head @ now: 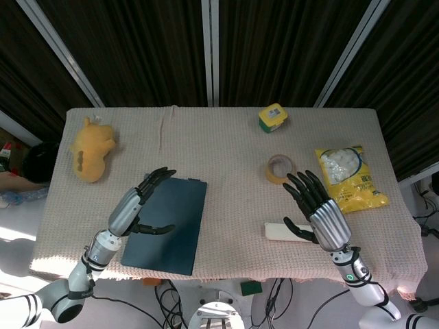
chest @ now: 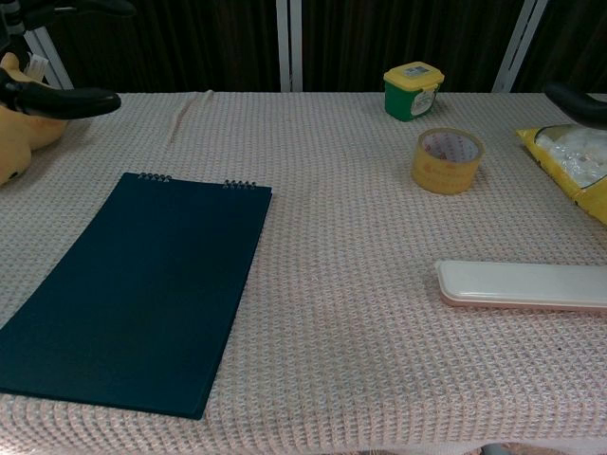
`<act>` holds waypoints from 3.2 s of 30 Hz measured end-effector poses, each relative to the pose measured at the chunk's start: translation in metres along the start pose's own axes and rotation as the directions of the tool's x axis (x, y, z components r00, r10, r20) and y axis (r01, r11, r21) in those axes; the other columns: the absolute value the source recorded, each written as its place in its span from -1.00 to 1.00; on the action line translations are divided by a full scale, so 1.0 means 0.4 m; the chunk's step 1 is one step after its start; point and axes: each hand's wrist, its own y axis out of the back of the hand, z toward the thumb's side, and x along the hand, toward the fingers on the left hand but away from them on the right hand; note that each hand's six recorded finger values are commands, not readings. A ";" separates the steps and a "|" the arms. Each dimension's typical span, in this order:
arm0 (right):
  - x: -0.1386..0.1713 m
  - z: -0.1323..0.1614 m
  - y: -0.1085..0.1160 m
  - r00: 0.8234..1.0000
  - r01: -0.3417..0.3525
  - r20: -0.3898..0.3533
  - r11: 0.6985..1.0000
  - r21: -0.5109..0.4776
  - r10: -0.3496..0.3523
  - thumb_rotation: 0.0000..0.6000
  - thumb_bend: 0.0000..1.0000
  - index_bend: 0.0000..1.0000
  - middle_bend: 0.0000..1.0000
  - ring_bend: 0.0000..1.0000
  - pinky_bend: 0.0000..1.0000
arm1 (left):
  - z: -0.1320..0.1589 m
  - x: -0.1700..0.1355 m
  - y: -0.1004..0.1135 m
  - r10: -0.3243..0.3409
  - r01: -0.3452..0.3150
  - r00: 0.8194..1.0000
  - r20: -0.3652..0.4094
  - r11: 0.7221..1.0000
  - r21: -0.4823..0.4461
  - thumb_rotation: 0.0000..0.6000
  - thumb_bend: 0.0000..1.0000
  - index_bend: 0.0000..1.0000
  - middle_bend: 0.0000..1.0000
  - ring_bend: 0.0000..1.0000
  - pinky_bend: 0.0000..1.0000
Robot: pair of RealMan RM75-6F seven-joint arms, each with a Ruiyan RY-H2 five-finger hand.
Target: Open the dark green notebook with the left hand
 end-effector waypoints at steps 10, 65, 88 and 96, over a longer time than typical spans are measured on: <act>0.069 -0.103 0.064 0.992 0.029 0.118 0.999 0.045 -0.034 1.00 -0.34 -1.00 -1.00 -1.00 -1.00 | -0.067 -0.160 0.020 -0.105 0.148 0.984 -0.147 0.937 0.318 1.00 -0.74 -0.87 -0.82 -0.94 -0.70; 0.301 -0.167 0.225 0.949 0.063 0.292 0.981 0.182 -0.115 1.00 -0.35 -1.00 -1.00 -1.00 -1.00 | -0.180 -0.377 -0.183 -0.328 0.487 0.868 -0.374 0.715 0.502 1.00 -0.43 -0.43 -0.76 -0.94 -0.70; 0.307 -0.172 0.223 0.946 0.056 0.304 0.981 0.187 -0.112 1.00 -0.35 -1.00 -1.00 -1.00 -1.00 | -0.203 -0.374 -0.191 -0.325 0.497 0.864 -0.385 0.682 0.537 1.00 -0.43 -0.34 -0.74 -0.94 -0.70; 0.308 -0.173 0.225 0.944 0.060 0.308 0.980 0.188 -0.117 1.00 -0.34 -1.00 -1.00 -1.00 -1.00 | -0.201 -0.378 -0.189 -0.333 0.501 0.861 -0.385 0.682 0.532 1.00 -0.43 -0.34 -0.74 -0.94 -0.71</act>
